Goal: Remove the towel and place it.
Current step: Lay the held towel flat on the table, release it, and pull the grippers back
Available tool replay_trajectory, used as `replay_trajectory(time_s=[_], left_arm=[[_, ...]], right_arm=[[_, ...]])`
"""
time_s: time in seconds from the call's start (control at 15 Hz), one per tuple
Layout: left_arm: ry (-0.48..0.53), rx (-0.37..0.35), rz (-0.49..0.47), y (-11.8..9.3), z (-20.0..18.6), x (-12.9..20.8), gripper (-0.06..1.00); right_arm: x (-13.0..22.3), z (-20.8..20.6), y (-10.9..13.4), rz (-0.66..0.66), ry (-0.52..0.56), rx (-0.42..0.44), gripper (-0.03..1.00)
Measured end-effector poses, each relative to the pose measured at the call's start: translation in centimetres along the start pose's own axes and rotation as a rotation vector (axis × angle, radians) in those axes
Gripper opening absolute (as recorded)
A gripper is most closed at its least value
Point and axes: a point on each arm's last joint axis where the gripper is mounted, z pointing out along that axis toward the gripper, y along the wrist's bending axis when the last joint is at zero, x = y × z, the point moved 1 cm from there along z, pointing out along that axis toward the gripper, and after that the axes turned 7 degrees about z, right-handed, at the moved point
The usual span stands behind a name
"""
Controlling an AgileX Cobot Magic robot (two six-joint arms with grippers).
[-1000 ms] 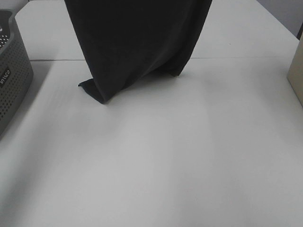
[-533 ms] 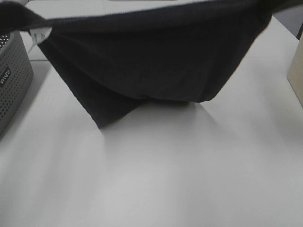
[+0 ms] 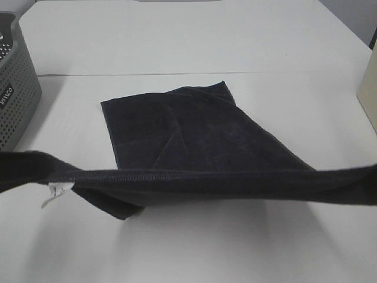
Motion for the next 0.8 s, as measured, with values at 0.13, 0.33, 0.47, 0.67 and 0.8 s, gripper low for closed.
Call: replay_trajectory(time_s=[0.13,0.33,0.47,0.67,0.8], left_arm=[[0.041,-0.014,-0.159,0.4,0.2,1.8,0.0],[0.105,-0.05,-0.42,0.9,0.3,5.2,0.0],[0.15,-0.057,-0.51,0.9,0.3,7.2,0.0],[0.236,-0.045,-0.524,0.3,0.5,9.3,0.0],[0.276,-0.043,-0.522,0.0,0.4,10.3,0.0]], right_arm=[[1.5,0.4,-0.1,-0.028,0.125,-0.013,0.01],[2.5,0.2,0.2,-0.099,0.223,-0.065,0.01],[2.6,0.2,0.4,-0.158,0.226,-0.098,0.01],[3.4,0.9,0.1,-0.172,0.261,-0.11,0.01],[5.0,2.2,-0.6,-0.091,0.337,-0.091,0.01]])
